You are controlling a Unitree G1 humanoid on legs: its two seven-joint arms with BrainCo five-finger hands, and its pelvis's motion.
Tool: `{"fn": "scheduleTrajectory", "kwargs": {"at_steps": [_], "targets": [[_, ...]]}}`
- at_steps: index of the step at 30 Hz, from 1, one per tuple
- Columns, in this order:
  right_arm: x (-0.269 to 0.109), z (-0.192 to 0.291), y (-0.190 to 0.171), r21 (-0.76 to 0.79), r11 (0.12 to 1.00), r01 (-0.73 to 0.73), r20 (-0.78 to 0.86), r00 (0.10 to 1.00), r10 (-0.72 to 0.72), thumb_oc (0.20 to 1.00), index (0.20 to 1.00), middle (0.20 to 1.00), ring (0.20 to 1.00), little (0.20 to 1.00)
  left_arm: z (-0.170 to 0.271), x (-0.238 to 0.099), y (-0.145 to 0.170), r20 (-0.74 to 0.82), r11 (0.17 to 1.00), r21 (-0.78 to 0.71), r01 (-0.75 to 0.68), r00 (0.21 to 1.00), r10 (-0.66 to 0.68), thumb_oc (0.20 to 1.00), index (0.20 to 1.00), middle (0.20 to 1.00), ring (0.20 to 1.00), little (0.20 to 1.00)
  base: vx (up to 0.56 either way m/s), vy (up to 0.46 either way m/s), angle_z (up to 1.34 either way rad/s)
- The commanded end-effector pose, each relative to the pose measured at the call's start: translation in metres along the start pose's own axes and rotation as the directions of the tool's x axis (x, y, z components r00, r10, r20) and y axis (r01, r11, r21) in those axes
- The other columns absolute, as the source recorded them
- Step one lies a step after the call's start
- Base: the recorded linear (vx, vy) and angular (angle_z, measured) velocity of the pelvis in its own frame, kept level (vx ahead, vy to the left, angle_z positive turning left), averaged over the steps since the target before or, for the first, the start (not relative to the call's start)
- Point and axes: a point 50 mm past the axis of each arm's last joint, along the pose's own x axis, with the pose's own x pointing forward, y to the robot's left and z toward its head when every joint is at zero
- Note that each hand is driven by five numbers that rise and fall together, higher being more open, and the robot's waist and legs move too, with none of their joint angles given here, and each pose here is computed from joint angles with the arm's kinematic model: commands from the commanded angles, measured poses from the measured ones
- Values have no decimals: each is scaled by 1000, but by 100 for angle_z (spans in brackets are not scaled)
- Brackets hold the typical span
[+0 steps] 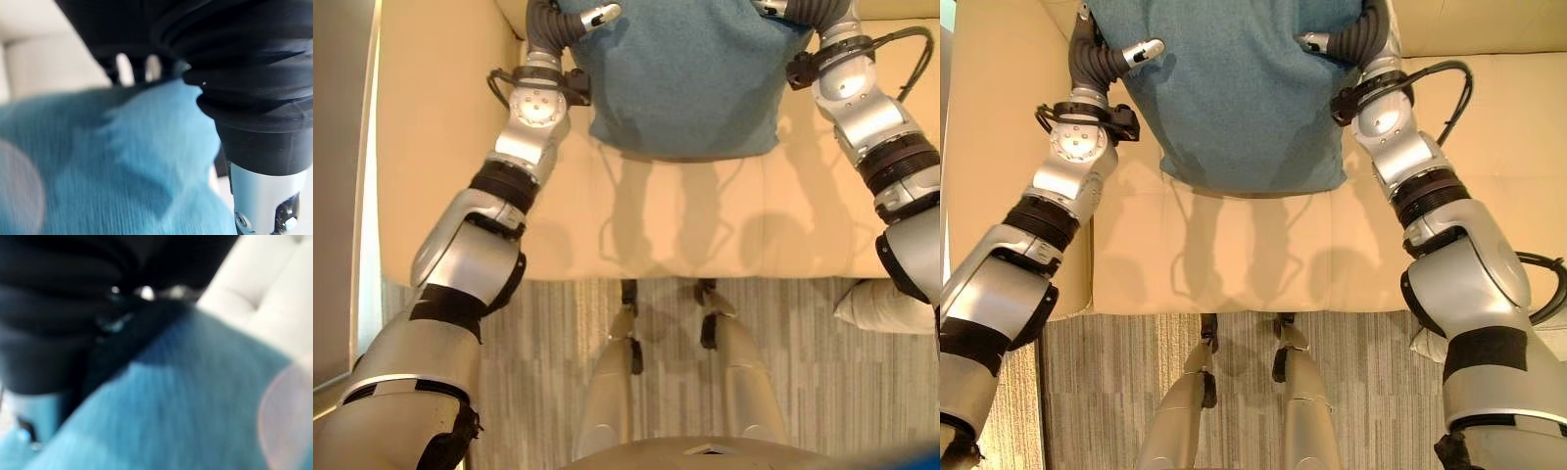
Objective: Pick up all the scattered cushions and arrange them neatly on the sofa.
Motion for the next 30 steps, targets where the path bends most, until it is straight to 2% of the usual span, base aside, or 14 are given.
{"fn": "scheduleTrajectory", "kwargs": {"at_steps": [1, 8, 13, 15, 19, 20, 21, 23, 24, 25, 27, 28, 29, 30], "targets": [[10, 30, -14, -17, 999, 28, 138, 990, -26, 1000, 1000, 1000, 1000, 1000, 47, 17, 39, 185, 996, 68, -64, 981, 50, 1000, 1000, 1000, 1000, 1000, 47, 7, 2], [-5, 0, -70, -56, 991, 123, 122, 986, -115, 1000, 1000, 1000, 1000, 1000, 10, -10, 95, 81, 979, 155, -132, 989, 120, 1000, 1000, 1000, 1000, 1000, 42, 2, 2], [-29, -27, -90, -79, 986, 146, 84, 987, -140, 1000, 1000, 1000, 1000, 1000, -16, -37, 109, 22, 977, 170, -125, 992, 123, 1000, 1000, 1000, 1000, 1000, 52, -15, 7], [-47, -42, -99, -113, 985, 130, 66, 990, -123, 1000, 1000, 1000, 1000, 1000, -32, -61, 116, -18, 980, 176, -96, 995, 101, 1000, 1000, 1000, 1000, 1000, 42, -17, 10], [-71, -59, -99, -134, 987, 93, 37, 995, -88, 1000, 1000, 1000, 1000, 1000, -52, -93, 117, -71, 987, 150, -56, 995, 67, 1000, 1000, 1000, 1000, 1000, 50, -15, 0], [-92, -74, -96, -123, 991, 53, -6, 999, -54, 1000, 1000, 1000, 1000, 1000, -68, -117, 114, -125, 994, 108, -31, 991, 44, 1000, 1000, 1000, 1000, 1000, 46, -15, 1], [-93, -75, -96, -123, 991, 52, -9, 999, -54, 1000, 1000, 1000, 1000, 1000, -68, -118, 114, -126, 994, 109, -28, 991, 42, 1000, 1000, 1000, 1000, 1000, 82, -6, 1], [-122, -93, -85, -93, 996, -10, -71, 997, 3, 1000, 1000, 1000, 1000, 1000, -89, -151, 110, -211, 999, 46, -20, 977, 29, 1000, 1000, 1000, 1000, 1000, 65, -4, -2], [-123, -93, -85, -93, 996, -9, -72, 997, 3, 1000, 1000, 1000, 1000, 1000, -89, -152, 109, -211, 999, 46, -18, 977, 27, 1000, 1000, 1000, 1000, 1000, 69, -2, -7], [-150, -110, -73, -46, 998, -53, -139, 989, 46, 1000, 1000, 1000, 1000, 1000, -107, -179, 102, -294, 1000, 1, 0, 956, 0, 1000, 1000, 1000, 1000, 1000, 63, 3, -7], [-162, -116, -69, -43, 996, -82, -167, 983, 74, 1000, 1000, 1000, 1000, 1000, -116, -193, 98, -342, 1000, -9, 20, 940, -22, 1000, 1000, 1000, 1000, 1000, 56, 14, -4], [-187, -130, -57, -5, 991, -132, -239, 963, 127, 1000, 1000, 1000, 1000, 1000, -128, -219, 92, -419, 996, -10, 87, 904, -83, 1000, 1000, 1000, 1000, 1000, 0, 0, 0], [-188, -130, -58, -5, 991, -133, -242, 962, 128, 1000, 1000, 1000, 1000, 1000, -128, -220, 91, -421, 996, -10, 89, 903, -85, 1000, 1000, 1000, 1000, 1000, 33, 41, -3], [-217, -145, -46, 20, 983, -185, -322, 929, 181, 1000, 1000, 1000, 1000, 1000, -144, -252, 89, -520, 995, -33, 97, 848, -100, 1000, 1000, 1000, 1000, 1000, 0, 0, 0]]}}
